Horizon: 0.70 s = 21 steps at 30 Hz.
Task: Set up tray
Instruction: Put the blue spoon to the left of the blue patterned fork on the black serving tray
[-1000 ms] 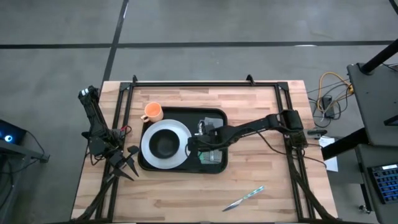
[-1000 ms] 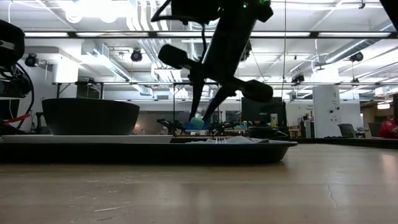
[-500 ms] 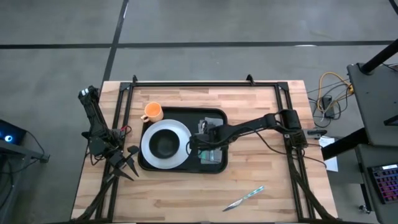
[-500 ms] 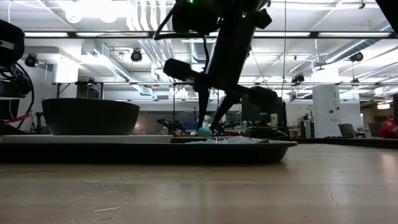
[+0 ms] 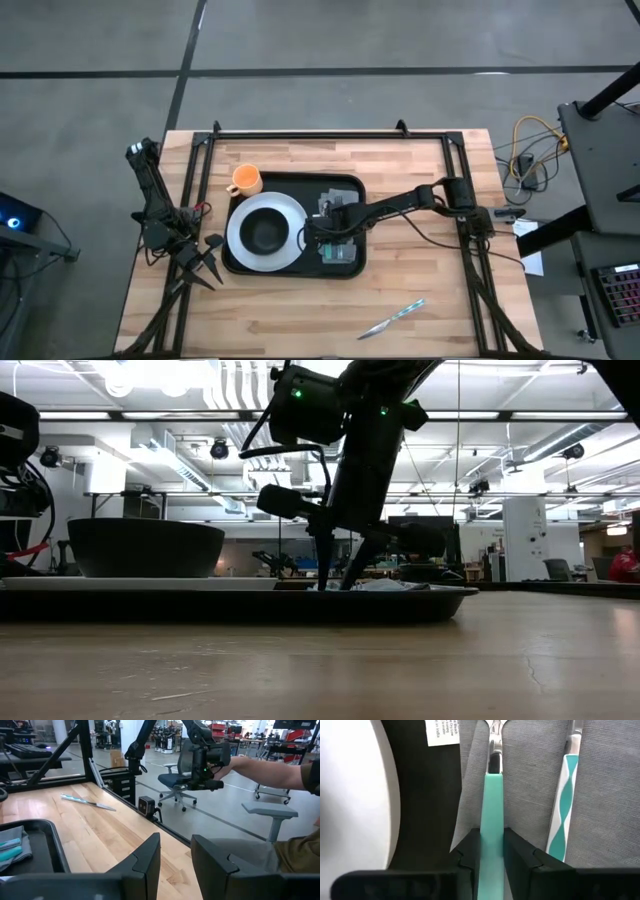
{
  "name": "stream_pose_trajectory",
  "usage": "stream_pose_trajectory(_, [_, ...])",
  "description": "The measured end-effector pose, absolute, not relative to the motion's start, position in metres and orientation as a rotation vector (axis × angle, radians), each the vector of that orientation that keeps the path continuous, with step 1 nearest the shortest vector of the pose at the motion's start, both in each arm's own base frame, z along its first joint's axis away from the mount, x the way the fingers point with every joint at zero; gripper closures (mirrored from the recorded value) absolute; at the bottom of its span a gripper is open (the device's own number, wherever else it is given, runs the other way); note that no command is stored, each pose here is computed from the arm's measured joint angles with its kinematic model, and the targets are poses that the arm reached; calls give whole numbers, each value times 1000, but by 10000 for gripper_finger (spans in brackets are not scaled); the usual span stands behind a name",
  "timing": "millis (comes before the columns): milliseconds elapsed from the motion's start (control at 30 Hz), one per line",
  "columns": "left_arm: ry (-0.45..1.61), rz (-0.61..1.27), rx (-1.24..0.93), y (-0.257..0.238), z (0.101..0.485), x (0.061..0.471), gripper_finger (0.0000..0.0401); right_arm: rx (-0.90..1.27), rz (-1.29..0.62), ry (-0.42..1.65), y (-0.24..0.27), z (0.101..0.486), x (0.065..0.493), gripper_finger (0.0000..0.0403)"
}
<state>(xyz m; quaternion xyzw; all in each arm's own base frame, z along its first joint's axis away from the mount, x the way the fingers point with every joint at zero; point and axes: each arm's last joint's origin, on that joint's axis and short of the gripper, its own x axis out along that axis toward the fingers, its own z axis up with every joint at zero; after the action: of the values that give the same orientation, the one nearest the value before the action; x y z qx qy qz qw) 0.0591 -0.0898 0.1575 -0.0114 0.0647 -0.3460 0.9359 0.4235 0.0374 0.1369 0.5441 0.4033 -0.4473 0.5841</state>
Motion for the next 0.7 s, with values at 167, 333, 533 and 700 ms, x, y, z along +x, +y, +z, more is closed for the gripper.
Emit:
stream_pose_trajectory(167, [132, -706, -23, -90, 157, 59, 310, 1272, -1064, 931, 36, 137, 423, 320])
stream_pose_trajectory(333, [133, -707, -23, -90, 157, 59, 310, 1250, -1052, 939, 36, 139, 424, 323])
stream_pose_trajectory(533, [133, -707, -23, -90, 157, 59, 310, 1222, -1032, 948, 36, 145, 427, 333])
stream_pose_trajectory(700, [133, -707, -23, -90, 157, 59, 310, 1201, -1056, 965, 35, 151, 426, 324])
